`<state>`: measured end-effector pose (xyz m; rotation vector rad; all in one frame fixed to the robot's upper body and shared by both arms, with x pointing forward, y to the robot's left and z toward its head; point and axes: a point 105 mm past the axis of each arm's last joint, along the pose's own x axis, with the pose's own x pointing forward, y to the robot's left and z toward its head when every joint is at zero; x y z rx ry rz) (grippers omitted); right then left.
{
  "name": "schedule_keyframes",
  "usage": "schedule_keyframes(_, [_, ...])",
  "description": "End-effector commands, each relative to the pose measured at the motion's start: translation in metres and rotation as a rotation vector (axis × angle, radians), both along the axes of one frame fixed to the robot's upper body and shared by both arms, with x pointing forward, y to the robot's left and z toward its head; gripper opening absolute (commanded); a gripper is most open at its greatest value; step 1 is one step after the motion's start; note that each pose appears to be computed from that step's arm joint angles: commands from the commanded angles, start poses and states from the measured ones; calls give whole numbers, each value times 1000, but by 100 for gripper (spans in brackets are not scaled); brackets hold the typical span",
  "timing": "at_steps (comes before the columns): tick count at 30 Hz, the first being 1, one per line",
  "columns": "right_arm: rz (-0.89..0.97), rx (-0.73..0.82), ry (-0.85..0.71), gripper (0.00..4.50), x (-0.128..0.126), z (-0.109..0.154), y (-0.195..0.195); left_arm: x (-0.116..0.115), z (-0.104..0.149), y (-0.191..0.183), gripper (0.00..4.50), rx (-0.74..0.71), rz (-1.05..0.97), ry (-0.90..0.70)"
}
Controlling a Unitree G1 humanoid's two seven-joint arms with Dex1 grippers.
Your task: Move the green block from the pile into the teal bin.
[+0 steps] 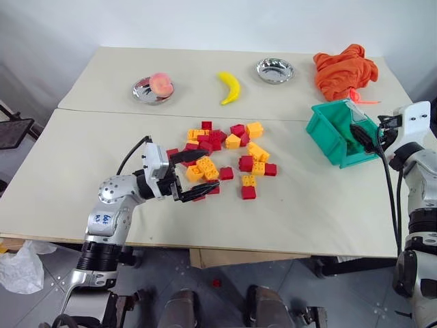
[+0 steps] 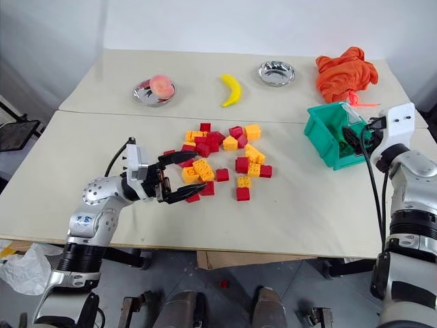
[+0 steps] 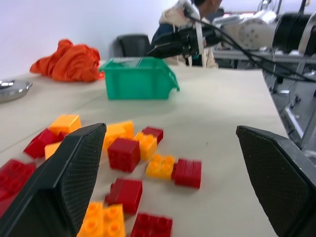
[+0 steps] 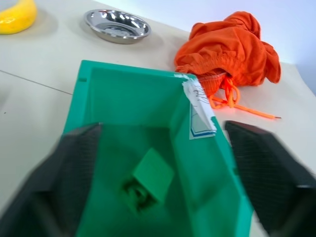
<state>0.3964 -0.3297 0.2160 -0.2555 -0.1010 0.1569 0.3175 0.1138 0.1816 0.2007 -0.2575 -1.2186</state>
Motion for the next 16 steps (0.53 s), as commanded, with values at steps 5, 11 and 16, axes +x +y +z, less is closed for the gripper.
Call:
schedule_keyframes(5, [625, -73, -42, 446, -77, -12, 93, 2, -6, 54, 450, 131, 177, -26])
schedule_keyframes(11, [744, -84, 101, 446, -125, -58, 120, -4, -22, 84, 450, 160, 292, -13])
schedule_keyframes(16, [699, -98, 141, 446, -139, -83, 118, -6, -23, 92, 450, 143, 357, -15])
